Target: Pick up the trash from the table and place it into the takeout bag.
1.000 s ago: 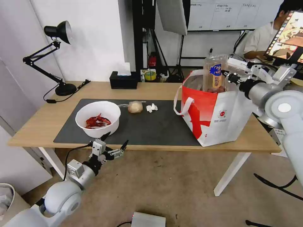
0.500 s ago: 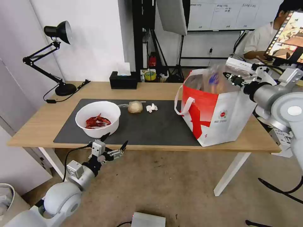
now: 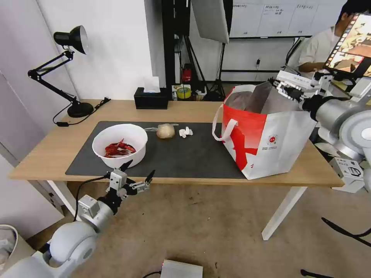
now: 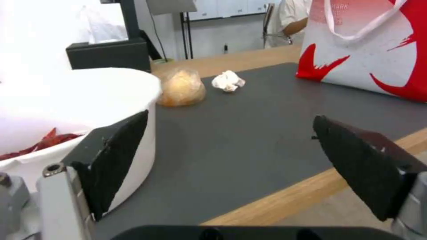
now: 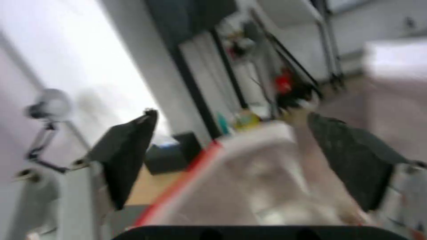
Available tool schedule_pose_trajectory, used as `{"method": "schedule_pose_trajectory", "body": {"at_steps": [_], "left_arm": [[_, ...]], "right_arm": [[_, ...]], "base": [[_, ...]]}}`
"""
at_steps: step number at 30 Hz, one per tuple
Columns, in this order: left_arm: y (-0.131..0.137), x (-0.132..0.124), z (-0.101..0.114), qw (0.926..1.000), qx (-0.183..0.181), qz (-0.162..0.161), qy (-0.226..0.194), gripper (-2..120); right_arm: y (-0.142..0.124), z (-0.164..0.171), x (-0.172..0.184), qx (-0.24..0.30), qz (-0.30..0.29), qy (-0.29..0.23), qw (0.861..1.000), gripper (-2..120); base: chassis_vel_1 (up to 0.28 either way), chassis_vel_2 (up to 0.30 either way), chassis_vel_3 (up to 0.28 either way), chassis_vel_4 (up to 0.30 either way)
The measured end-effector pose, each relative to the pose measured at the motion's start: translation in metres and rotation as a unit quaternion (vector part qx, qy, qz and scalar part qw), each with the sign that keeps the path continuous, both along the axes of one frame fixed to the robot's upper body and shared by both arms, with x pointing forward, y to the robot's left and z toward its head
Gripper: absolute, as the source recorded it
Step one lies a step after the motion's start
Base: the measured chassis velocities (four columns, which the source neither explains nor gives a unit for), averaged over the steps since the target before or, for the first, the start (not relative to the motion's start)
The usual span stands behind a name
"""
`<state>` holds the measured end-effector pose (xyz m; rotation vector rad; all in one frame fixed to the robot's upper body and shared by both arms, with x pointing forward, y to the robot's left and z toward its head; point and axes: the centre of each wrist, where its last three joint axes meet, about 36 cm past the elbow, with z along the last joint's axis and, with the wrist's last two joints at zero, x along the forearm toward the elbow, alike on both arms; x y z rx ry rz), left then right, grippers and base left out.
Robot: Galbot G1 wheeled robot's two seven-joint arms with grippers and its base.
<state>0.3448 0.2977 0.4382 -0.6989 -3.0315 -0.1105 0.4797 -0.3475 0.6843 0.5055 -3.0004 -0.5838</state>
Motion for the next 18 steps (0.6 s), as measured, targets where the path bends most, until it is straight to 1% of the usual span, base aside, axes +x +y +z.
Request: {"method": "schedule_pose_trajectory", "body": {"at_steps": [1, 2, 4, 5, 7, 8, 9, 10, 13, 14, 17, 18], "left_arm": [[0.000, 0.000, 0.000, 1.0000, 0.000, 0.001, 0.000, 100], [0.000, 0.000, 0.000, 1.0000, 0.000, 0.001, 0.000, 100], [0.001, 0.000, 0.001, 1.0000, 0.000, 0.002, -0.001, 100], [0.002, 0.000, 0.001, 1.0000, 0.000, 0.004, -0.002, 100], [0.003, 0.001, 0.001, 1.0000, 0.000, 0.005, -0.002, 100], [0.005, 0.000, 0.002, 1.0000, 0.001, 0.008, -0.002, 100], [0.006, 0.000, 0.002, 1.0000, 0.002, 0.009, -0.003, 100], [0.006, 0.000, 0.002, 1.0000, 0.002, 0.009, -0.003, 100], [0.009, 0.000, 0.002, 0.9999, 0.003, 0.013, -0.003, 100], [0.009, 0.000, 0.002, 0.9999, 0.003, 0.013, -0.003, 100], [0.010, 0.001, 0.002, 0.9999, 0.004, 0.014, -0.003, 100], [0.010, 0.001, 0.002, 0.9999, 0.004, 0.014, -0.003, 100]], "right_arm": [[0.007, 0.001, 0.000, -0.009, 0.021, -0.024, 0.999, 95], [0.007, 0.001, 0.000, -0.009, 0.021, -0.024, 0.999, 95], [0.023, 0.005, -0.003, -0.023, 0.068, -0.065, 0.995, 100], [0.031, 0.006, -0.005, -0.029, 0.088, -0.074, 0.993, 100], [0.035, 0.007, -0.006, -0.031, 0.097, -0.078, 0.992, 100], [0.047, 0.006, -0.011, -0.043, 0.125, -0.082, 0.988, 100], [0.054, 0.004, -0.015, -0.051, 0.140, -0.082, 0.985, 100], [0.054, 0.004, -0.015, -0.051, 0.140, -0.082, 0.985, 100], [0.077, -0.015, -0.034, -0.091, 0.185, -0.081, 0.975, 100], [0.077, -0.015, -0.034, -0.091, 0.185, -0.081, 0.975, 100], [0.090, -0.042, -0.056, -0.112, 0.210, -0.060, 0.969, 100], [0.090, -0.042, -0.056, -0.112, 0.210, -0.060, 0.969, 100]], "base": [[0.000, 0.000, 0.000, 0.000], [0.000, 0.000, 0.000, 0.000], [0.000, 0.000, 0.000, 0.000], [0.000, 0.000, 0.000, 0.000], [0.000, 0.000, 0.000, 0.000], [0.000, 0.000, 0.000, 0.000], [0.000, 0.000, 0.000, 0.000], [0.000, 0.000, 0.000, 0.000], [0.000, 0.000, 0.000, 0.000], [0.000, 0.000, 0.000, 0.000], [0.000, 0.000, 0.000, 0.000], [0.000, 0.000, 0.000, 0.000]]}}
